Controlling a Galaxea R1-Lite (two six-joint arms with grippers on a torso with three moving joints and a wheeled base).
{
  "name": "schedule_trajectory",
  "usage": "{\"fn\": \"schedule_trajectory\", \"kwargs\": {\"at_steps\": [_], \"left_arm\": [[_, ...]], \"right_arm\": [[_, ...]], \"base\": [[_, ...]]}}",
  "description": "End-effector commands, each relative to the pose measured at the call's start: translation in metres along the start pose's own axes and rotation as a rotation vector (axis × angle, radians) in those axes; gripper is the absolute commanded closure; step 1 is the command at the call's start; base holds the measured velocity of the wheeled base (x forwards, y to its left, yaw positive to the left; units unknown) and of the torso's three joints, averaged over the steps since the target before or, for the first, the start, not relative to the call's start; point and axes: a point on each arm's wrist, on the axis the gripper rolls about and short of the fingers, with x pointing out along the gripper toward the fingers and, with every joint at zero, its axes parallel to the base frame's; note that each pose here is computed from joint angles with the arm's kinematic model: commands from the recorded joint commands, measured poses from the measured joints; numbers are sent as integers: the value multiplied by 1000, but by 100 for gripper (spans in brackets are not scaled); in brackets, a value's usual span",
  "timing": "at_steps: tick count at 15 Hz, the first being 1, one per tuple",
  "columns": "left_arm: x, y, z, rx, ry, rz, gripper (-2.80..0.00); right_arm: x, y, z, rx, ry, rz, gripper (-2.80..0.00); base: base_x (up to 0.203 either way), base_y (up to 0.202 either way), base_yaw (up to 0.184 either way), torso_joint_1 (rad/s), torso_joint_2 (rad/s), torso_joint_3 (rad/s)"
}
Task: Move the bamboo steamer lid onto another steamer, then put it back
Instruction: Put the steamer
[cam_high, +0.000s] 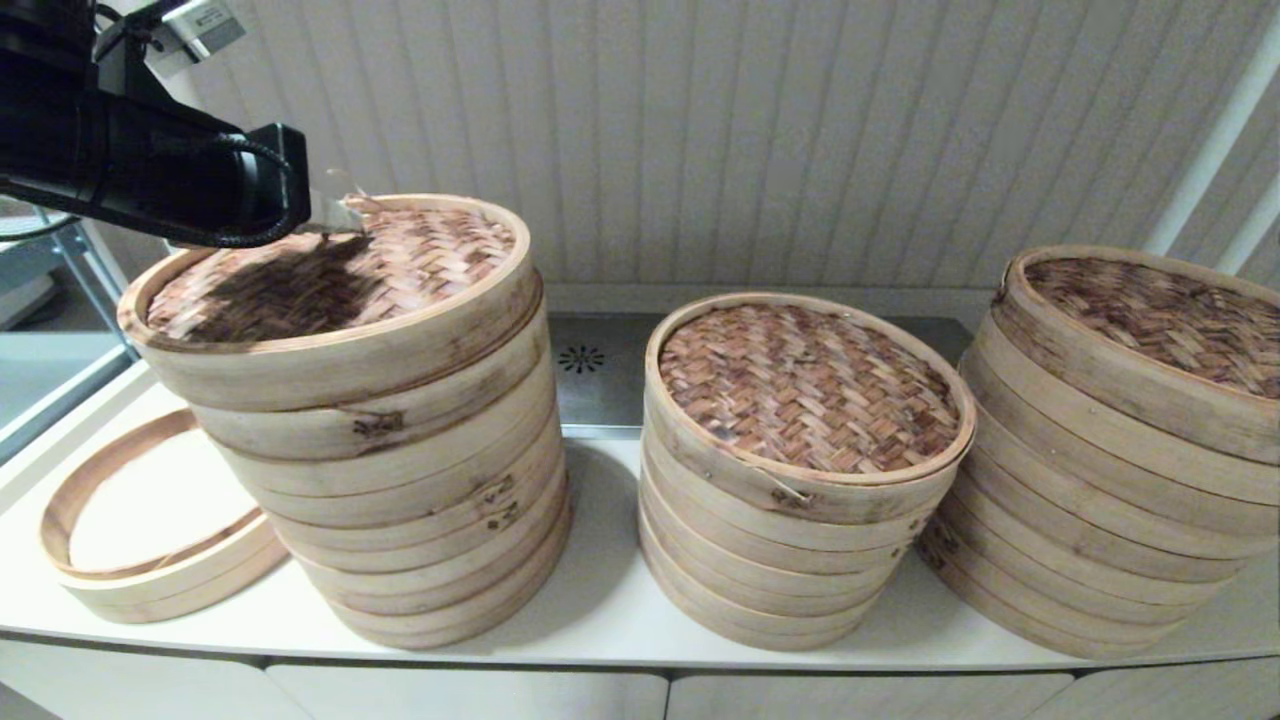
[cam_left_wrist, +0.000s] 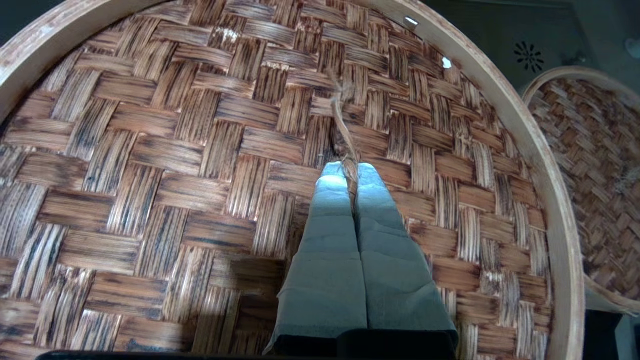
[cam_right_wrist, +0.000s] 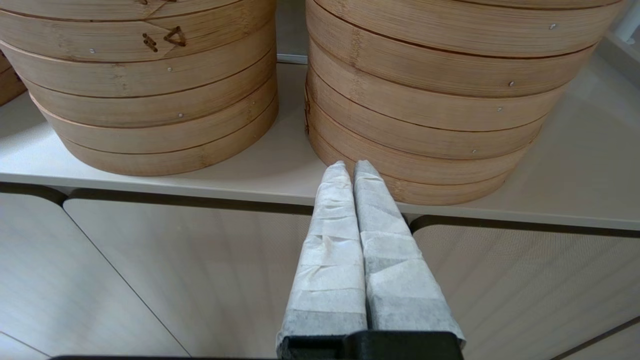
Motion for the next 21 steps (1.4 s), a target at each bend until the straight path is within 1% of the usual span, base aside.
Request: {"fn": "schedule_trajectory", "kwargs": {"at_steps": [1, 3, 8, 9, 13, 15, 17, 19, 21], "left_arm": [[7, 2, -3, -7, 26, 14, 0], [11, 3, -4, -7, 30, 42, 0], [8, 3, -3, -6, 20, 40, 0], [7, 2, -3, -7, 18, 40, -280], [-7, -1, 4, -4, -37, 32, -280], [-19, -3, 8, 4, -82, 31, -280], [-37, -5, 13, 12, -153, 78, -280], [-63, -5, 17, 17, -229, 135, -280], [-92, -6, 18, 29, -296, 162, -280]], "right_arm": [[0, 0, 0, -1, -2, 0, 0], [0, 0, 0, -1, -2, 1, 0], [0, 0, 0, -1, -2, 1, 0], [0, 0, 0, -1, -2, 0, 0], [0, 0, 0, -1, -2, 1, 0], [0, 0, 0, -1, -2, 1, 0], [0, 0, 0, 0, -2, 0, 0], [0, 0, 0, -1, -2, 1, 0], [0, 0, 0, -1, -2, 1, 0]], "base": [[0, 0, 0, 0, 0, 0], [0, 0, 0, 0, 0, 0], [0, 0, 0, 0, 0, 0], [0, 0, 0, 0, 0, 0], [0, 0, 0, 0, 0, 0], [0, 0, 0, 0, 0, 0], [0, 0, 0, 0, 0, 0], [0, 0, 0, 0, 0, 0], [0, 0, 0, 0, 0, 0]]}}
